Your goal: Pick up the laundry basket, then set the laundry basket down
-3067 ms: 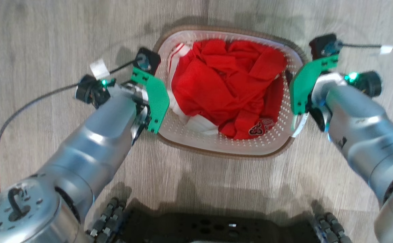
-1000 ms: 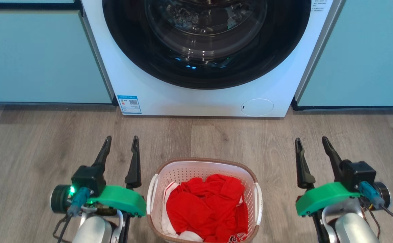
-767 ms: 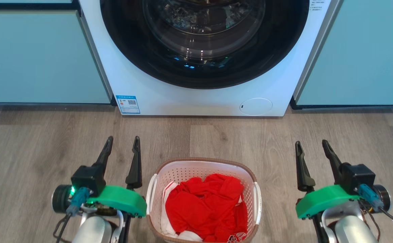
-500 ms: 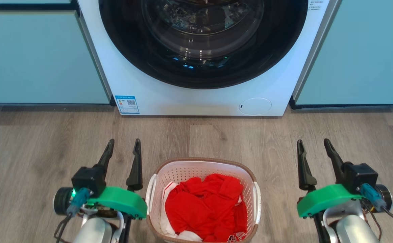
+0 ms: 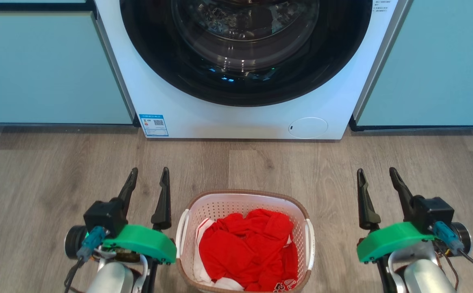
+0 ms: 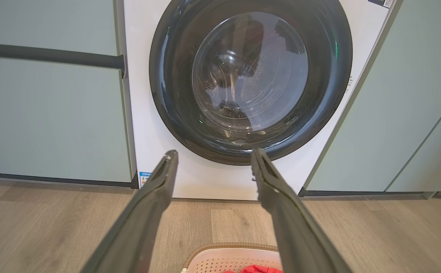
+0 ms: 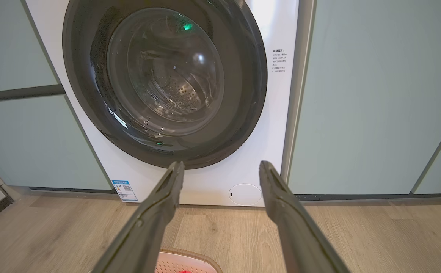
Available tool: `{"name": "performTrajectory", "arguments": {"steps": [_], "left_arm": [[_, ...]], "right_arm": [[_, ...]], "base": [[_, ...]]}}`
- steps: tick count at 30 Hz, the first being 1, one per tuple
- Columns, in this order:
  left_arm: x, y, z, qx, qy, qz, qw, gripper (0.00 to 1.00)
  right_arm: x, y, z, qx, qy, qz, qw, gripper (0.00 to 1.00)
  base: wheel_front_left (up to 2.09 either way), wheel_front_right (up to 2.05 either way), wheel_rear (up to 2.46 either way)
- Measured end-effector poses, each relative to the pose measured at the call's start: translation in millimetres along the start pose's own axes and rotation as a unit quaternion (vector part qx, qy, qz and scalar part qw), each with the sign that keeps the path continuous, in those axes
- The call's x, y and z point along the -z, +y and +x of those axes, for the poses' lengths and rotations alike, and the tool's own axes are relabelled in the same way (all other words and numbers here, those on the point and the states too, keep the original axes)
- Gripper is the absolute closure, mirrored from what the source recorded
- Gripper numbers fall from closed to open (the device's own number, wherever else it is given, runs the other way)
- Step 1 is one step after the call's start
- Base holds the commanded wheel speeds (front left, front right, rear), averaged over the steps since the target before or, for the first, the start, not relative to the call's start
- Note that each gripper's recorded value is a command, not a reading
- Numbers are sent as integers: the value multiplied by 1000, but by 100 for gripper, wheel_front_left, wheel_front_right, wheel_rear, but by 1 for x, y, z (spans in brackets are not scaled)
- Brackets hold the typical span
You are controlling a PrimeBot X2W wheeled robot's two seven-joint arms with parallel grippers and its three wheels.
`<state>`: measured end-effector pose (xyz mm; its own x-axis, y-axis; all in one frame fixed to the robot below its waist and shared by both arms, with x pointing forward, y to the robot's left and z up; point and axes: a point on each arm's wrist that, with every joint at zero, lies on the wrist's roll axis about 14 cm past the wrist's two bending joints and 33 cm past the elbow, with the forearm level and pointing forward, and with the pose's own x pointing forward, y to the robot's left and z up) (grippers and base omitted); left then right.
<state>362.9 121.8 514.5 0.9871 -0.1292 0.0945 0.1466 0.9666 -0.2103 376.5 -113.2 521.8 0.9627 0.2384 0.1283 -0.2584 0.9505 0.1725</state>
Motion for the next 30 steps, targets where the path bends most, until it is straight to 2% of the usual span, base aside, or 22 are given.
{"name": "performTrajectory", "arguments": {"steps": [23,24,30], "left_arm": [[-3,-3,0,5,-4,-7,1000,0],[-1,-2,0,5,-2,-10,1000,100],[43,8,-25,-18,70,-19,997,100]], "right_arm": [[-3,1,-2,-1,-3,-1,1000,0],[-1,1,-2,-1,-1,-1,1000,100],[38,-4,-23,14,63,13,998,100]], "base": [[0,0,0],[0,0,0],[0,0,0]]}}
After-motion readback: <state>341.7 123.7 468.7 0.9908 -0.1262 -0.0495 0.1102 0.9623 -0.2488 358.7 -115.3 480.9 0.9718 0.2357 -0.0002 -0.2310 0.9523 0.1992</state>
